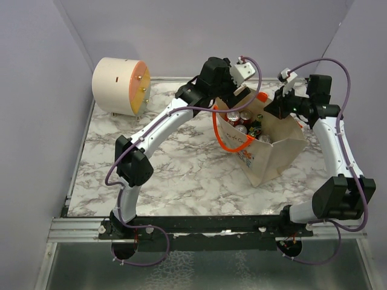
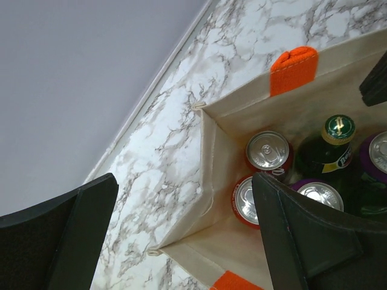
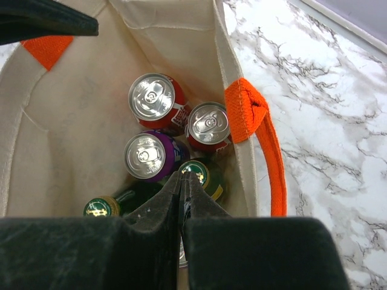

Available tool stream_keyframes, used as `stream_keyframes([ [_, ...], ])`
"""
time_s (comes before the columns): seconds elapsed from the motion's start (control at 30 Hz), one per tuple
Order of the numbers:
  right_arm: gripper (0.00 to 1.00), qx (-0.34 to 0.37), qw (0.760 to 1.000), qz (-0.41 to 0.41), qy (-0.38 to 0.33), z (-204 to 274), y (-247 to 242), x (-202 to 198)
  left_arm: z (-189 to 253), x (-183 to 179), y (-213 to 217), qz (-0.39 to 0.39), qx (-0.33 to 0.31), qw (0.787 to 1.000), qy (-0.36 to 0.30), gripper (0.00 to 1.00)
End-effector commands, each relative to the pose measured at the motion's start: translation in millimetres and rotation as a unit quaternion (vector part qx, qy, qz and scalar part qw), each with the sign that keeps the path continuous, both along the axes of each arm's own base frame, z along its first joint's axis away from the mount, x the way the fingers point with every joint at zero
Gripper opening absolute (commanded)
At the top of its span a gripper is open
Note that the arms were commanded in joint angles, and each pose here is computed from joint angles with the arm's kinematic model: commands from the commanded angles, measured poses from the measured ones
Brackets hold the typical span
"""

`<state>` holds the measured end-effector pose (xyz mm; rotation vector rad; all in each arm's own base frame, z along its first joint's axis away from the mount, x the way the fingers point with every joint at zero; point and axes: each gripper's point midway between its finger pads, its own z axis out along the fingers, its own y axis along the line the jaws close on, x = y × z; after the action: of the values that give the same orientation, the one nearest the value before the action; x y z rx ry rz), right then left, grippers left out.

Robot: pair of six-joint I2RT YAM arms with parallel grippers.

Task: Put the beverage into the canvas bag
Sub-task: Place the drink in the canvas bag.

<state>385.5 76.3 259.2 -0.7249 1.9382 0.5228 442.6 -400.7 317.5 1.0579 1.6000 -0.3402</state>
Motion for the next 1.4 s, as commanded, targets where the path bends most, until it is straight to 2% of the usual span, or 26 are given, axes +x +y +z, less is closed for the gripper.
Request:
stream_keyframes([
  [0.0, 0.02, -0.009, 1.000, -0.009, -0.012, 5.2, -1.6, -4.9, 7.9, 7.1, 24.6, 0.033, 0.013, 0.999, -0.010, 0.93],
  [0.17, 0.02, -0.013, 1.000, -0.009, -0.011, 4.0, -2.1, -9.6, -8.5, 10.6, 27.3, 0.006, 0.015, 0.999, 0.028, 0.82],
  [0.37, 0.02, -0.017, 1.000, -0.010, -0.012, 3.0, -3.1, -10.7, -27.8, 8.0, 20.5, -0.041, 0.020, 0.996, 0.078, 0.76],
  [0.6, 0.02, -0.020, 1.000, -0.005, -0.021, 9.9, -1.7, -4.2, -36.8, 2.6, 14.2, -0.078, 0.016, 0.992, 0.098, 0.71],
  [0.7, 0.05, -0.024, 0.999, -0.004, -0.030, 15.8, 0.1, 1.4, -42.2, 1.5, 13.2, -0.085, 0.017, 0.991, 0.106, 0.68],
  [0.83, 0.13, -0.030, 0.998, -0.001, -0.046, 25.3, 5.2, 10.1, -50.8, 1.5, 12.1, -0.093, 0.020, 0.989, 0.115, 0.58],
  [1.0, 0.28, -0.030, 0.997, 0.018, -0.066, 40.3, 21.4, 15.3, -58.1, -0.6, 8.1, -0.101, 0.014, 0.986, 0.130, 0.41],
  [1.17, 0.41, -0.030, 0.995, 0.056, -0.079, 45.6, 47.3, 12.1, -59.0, -4.4, 5.2, -0.104, 0.002, 0.984, 0.146, 0.12],
  [1.23, 0.54, -0.023, 0.994, 0.077, -0.075, 42.7, 58.9, 8.0, -58.7, -4.2, 4.5, -0.093, -0.006, 0.984, 0.153, 0.00],
  [1.3, 0.61, -0.020, 0.993, 0.096, -0.067, 34.5, 70.0, 3.2, -57.6, -3.5, 4.3, -0.085, -0.014, 0.983, 0.160, 0.00],
  [1.37, 0.62, -0.020, 0.992, 0.112, -0.060, 25.3, 81.6, -1.1, -56.0, -4.4, 2.9, -0.081, -0.023, 0.982, 0.168, 0.00],
])
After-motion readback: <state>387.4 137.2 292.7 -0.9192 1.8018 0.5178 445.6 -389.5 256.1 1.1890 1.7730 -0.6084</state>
